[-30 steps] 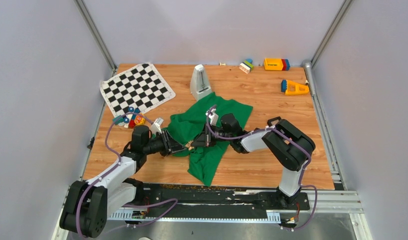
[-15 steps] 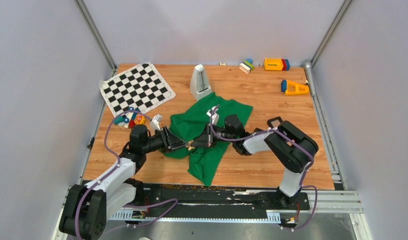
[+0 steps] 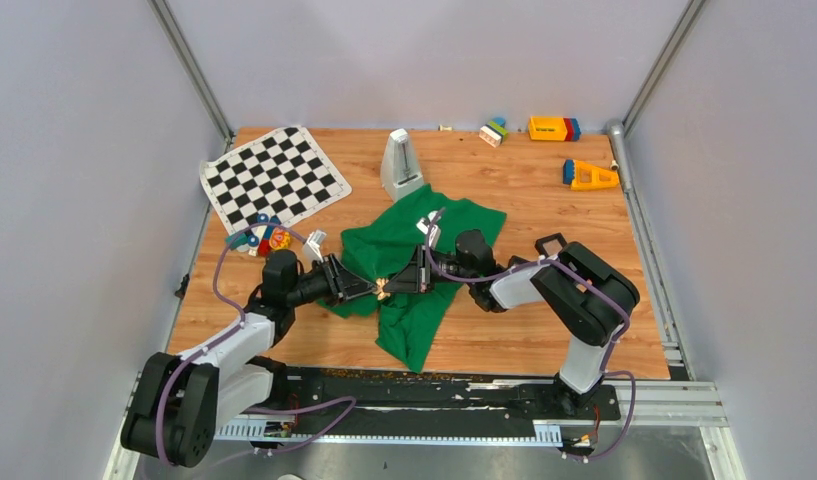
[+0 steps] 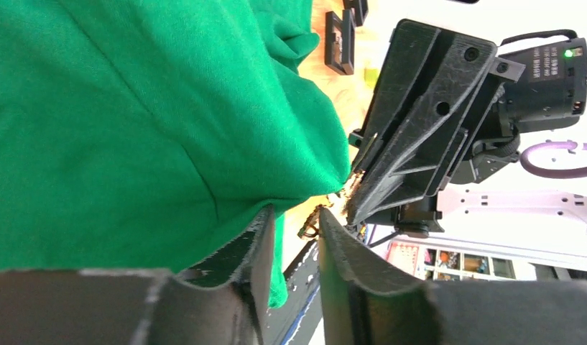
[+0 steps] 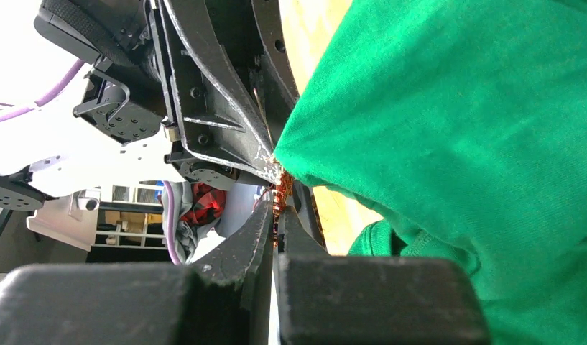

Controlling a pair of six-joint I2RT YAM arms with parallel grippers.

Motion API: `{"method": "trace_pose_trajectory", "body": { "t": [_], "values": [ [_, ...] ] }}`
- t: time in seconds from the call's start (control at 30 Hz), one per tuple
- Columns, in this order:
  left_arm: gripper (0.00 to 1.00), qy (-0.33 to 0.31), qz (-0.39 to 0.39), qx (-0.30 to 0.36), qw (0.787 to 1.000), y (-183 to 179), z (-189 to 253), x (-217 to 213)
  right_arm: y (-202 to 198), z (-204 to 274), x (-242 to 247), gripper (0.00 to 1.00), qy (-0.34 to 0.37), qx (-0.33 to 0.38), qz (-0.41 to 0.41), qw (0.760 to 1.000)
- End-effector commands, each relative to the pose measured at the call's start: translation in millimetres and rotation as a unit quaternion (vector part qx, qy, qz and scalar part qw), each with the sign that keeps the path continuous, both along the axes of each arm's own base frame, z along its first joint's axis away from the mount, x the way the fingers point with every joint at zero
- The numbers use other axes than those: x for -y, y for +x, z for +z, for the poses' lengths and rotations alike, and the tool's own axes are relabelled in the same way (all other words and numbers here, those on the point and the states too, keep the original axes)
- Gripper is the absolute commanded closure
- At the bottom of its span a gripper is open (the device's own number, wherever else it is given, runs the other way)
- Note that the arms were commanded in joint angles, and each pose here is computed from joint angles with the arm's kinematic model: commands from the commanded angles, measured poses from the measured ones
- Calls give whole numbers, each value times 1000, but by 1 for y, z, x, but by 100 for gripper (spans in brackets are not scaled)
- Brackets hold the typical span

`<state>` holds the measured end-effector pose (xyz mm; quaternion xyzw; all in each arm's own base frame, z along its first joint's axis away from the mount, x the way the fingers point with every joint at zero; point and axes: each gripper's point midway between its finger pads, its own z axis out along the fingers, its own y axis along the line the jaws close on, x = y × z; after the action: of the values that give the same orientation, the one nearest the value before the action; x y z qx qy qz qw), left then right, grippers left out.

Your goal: Remove the brooch from the garment

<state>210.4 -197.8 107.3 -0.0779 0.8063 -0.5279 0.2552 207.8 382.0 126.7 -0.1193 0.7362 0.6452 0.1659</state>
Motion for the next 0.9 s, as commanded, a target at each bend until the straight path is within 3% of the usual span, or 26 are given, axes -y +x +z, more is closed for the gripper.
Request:
{"method": "trace_pose_trajectory", "body": {
  "t": [0.0, 0.13, 0.3, 0.47, 0.57, 0.7, 0.87],
  "values": [
    [68, -17, -10, 23, 1000, 3, 4, 3, -3, 29, 1, 100, 46, 32, 15, 998],
    [82, -39, -19, 27, 999, 3, 8, 7, -3, 26, 1, 100, 45, 27, 17, 998],
    [84, -46, -22, 35, 998, 5, 12, 9, -3, 24, 1, 100, 47, 25, 17, 998],
    [81, -45, -18, 33, 998, 4, 12, 8, -2, 24, 2, 100, 47, 25, 17, 998],
    [66, -32, -14, 35, 999, 4, 12, 5, 2, 17, 2, 100, 29, 12, 8, 999],
    [58, 53, 25, 48, 997, 16, -3, -12, 9, 4, 6, 100, -7, -28, -9, 1000],
    [57, 126, 59, 31, 990, 16, -16, -32, 1, -25, 19, 100, -63, -130, -2, 990]
  ]
}}
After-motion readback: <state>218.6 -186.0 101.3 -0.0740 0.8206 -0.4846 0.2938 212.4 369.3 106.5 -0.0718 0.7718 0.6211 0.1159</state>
